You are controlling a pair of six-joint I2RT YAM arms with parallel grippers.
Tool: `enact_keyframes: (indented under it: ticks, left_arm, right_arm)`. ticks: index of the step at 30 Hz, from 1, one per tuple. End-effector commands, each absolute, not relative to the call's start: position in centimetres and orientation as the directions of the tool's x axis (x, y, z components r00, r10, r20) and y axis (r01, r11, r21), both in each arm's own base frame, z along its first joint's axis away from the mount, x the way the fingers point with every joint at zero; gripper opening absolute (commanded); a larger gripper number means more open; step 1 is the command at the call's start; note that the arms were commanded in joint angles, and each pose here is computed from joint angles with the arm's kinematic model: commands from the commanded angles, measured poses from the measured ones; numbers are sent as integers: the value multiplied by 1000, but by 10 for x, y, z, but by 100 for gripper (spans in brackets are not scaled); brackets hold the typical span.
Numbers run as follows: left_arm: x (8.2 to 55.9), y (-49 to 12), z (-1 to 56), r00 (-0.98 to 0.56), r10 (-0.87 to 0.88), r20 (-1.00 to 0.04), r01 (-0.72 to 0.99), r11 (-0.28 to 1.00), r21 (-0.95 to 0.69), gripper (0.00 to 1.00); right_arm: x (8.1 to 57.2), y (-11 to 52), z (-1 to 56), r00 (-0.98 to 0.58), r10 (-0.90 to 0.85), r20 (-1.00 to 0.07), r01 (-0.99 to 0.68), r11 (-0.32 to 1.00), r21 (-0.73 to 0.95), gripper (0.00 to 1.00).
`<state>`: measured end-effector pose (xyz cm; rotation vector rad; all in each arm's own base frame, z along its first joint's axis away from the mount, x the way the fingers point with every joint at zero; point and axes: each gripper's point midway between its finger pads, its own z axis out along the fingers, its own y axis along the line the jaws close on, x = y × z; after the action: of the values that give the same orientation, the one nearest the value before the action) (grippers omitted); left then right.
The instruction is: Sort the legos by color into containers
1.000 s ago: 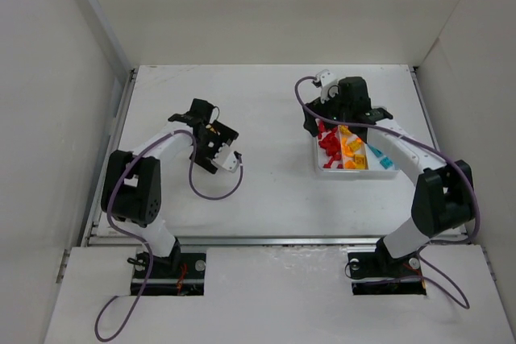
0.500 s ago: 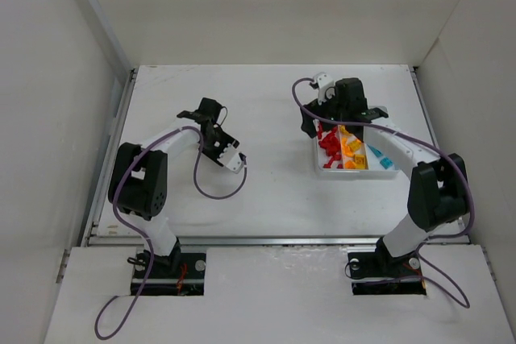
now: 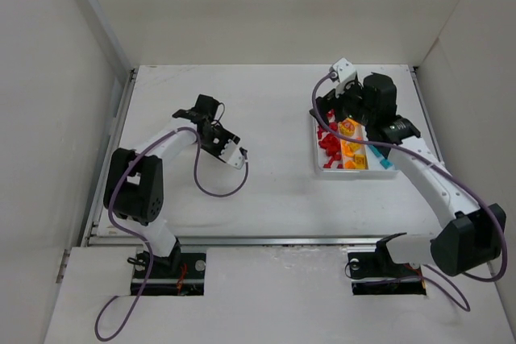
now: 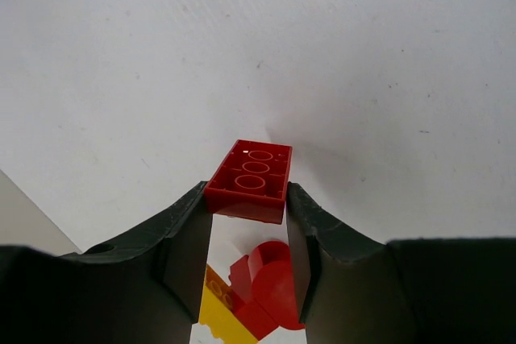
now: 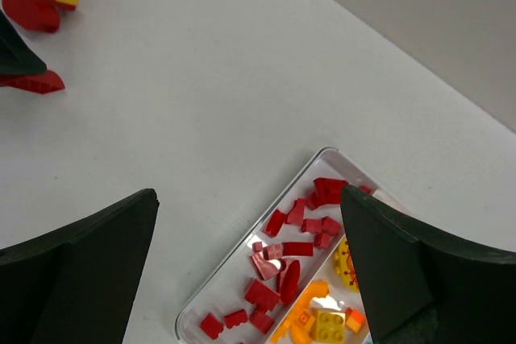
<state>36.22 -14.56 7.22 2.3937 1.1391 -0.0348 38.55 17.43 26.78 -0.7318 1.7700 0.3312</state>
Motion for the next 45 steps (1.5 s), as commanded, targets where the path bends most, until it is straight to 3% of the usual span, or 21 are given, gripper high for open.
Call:
enact_keyframes:
  ticks: [1, 5, 7, 10, 15, 23, 34, 35, 36, 40, 42, 43, 45]
  left_arm:
    - [354, -156, 98, 652, 699, -294, 736, -491, 467, 0]
    - [348, -175, 117, 630, 668, -396, 760, -426, 491, 0]
    - [352, -194, 148, 546, 651, -527, 822, -294, 488, 0]
    - [360, -218, 194, 373, 596, -711, 912, -94, 400, 0]
    - [346, -257, 267, 216, 337, -916, 974, -4, 228, 0]
    - [328, -280, 295, 101, 249, -963, 995, -8, 103, 0]
    - [296, -291, 309, 164, 222, -961, 986, -69, 153, 0]
    - [293, -289, 311, 174, 222, -960, 984, -71, 162, 0]
    - [293, -289, 307, 164, 226, -960, 986, -72, 152, 0]
    - [288, -286, 309, 206, 221, -953, 978, -80, 193, 0]
    - [285, -289, 306, 213, 221, -952, 976, -92, 197, 0]
    - [284, -287, 304, 212, 229, -950, 977, -85, 198, 0]
    - [284, -287, 301, 213, 231, -949, 976, -88, 198, 0]
  right_arm:
    - [385, 177, 280, -99, -314, -944, -630, 755, -185, 100]
    - [376, 184, 275, -103, -302, -948, -667, 728, -159, 100]
    - [368, 187, 280, -85, -292, -953, -689, 708, -155, 100]
    - [351, 196, 283, -60, -273, -960, -746, 652, -139, 100]
    - [331, 219, 304, 17, -236, -971, -814, 561, -151, 100]
    - [312, 286, 316, 152, -254, -955, -859, 444, -255, 100]
    - [330, 313, 305, 131, -258, -957, -879, 415, -233, 92]
    - [330, 315, 300, 125, -261, -957, -886, 405, -226, 88]
    - [330, 315, 300, 124, -261, -957, -886, 405, -226, 74]
    - [328, 317, 300, 127, -256, -958, -894, 390, -222, 37]
    - [328, 317, 300, 127, -256, -958, -894, 390, -222, 25]
    - [327, 317, 300, 119, -252, -960, -895, 392, -214, 1]
    - [330, 315, 300, 99, -251, -963, -887, 416, -200, 0]
